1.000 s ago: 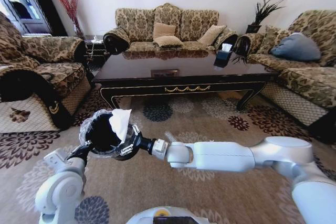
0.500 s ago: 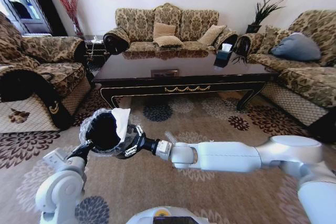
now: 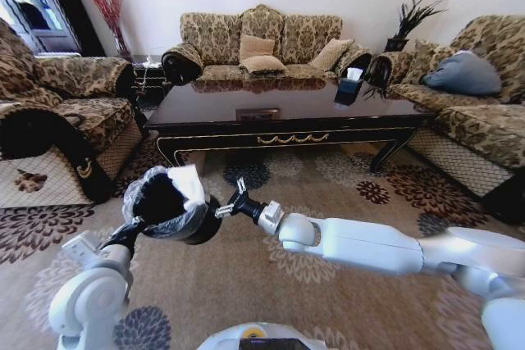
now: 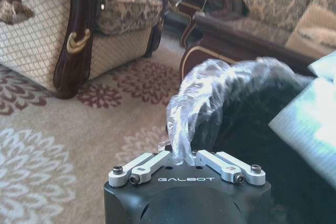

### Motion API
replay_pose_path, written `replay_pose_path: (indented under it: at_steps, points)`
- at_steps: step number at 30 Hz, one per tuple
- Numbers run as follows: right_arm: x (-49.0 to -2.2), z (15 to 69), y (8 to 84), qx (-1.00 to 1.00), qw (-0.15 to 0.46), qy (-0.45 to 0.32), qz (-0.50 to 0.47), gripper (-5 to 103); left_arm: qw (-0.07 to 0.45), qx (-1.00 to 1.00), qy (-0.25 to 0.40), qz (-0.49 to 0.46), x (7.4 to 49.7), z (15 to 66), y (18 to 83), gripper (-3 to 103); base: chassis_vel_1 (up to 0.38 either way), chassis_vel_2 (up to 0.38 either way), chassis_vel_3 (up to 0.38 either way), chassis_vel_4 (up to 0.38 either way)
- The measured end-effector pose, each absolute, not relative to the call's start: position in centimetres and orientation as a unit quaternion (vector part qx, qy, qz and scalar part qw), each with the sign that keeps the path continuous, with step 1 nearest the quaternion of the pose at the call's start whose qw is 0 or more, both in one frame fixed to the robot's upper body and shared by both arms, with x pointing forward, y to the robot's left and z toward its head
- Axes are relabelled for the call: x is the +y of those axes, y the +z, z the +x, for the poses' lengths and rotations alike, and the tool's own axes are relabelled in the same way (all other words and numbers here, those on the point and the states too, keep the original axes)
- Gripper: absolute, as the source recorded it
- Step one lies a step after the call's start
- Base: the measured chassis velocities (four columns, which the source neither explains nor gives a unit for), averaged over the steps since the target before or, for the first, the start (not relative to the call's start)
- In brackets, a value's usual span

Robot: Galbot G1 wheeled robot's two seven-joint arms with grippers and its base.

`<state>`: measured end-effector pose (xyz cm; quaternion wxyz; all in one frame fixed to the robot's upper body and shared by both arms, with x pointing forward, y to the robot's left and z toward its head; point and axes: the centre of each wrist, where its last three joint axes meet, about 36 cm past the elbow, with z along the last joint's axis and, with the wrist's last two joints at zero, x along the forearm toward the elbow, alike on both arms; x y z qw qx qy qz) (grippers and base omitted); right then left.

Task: Move to the front of the table and pick up the trash from the floor, then place it into the trash bin.

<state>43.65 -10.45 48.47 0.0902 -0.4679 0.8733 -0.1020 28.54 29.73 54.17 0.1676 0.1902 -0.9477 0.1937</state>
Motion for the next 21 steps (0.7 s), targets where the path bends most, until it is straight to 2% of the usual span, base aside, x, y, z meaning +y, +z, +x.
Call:
replay_pose_path:
  at_steps: [8, 12, 15, 21]
  points:
    - [-10.4, 43.6, 47.7, 0.878, 0.085, -0.104, -0.459, 100, 0.167, -0.949, 0.189, 0.189, 30.0, 28.5, 54.1, 3, 0.000, 0.000, 0.000, 0.000]
    - [-10.4, 43.8, 47.0, 0.889, 0.075, -0.109, -0.438, 100, 0.141, -0.952, 0.207, 0.174, 30.1, 28.0, 54.9, 3, 0.000, 0.000, 0.000, 0.000]
    - [-11.1, 44.4, 45.7, 0.903, 0.066, -0.128, -0.406, 100, 0.106, -0.953, 0.239, 0.155, 30.3, 27.8, 55.4, 3, 0.000, 0.000, 0.000, 0.000]
    - [-12.4, 45.4, 43.6, 0.930, 0.033, -0.150, -0.335, 100, 0.103, -0.951, 0.248, 0.156, 30.6, 28.2, 54.5, 3, 0.000, 0.000, 0.000, 0.000]
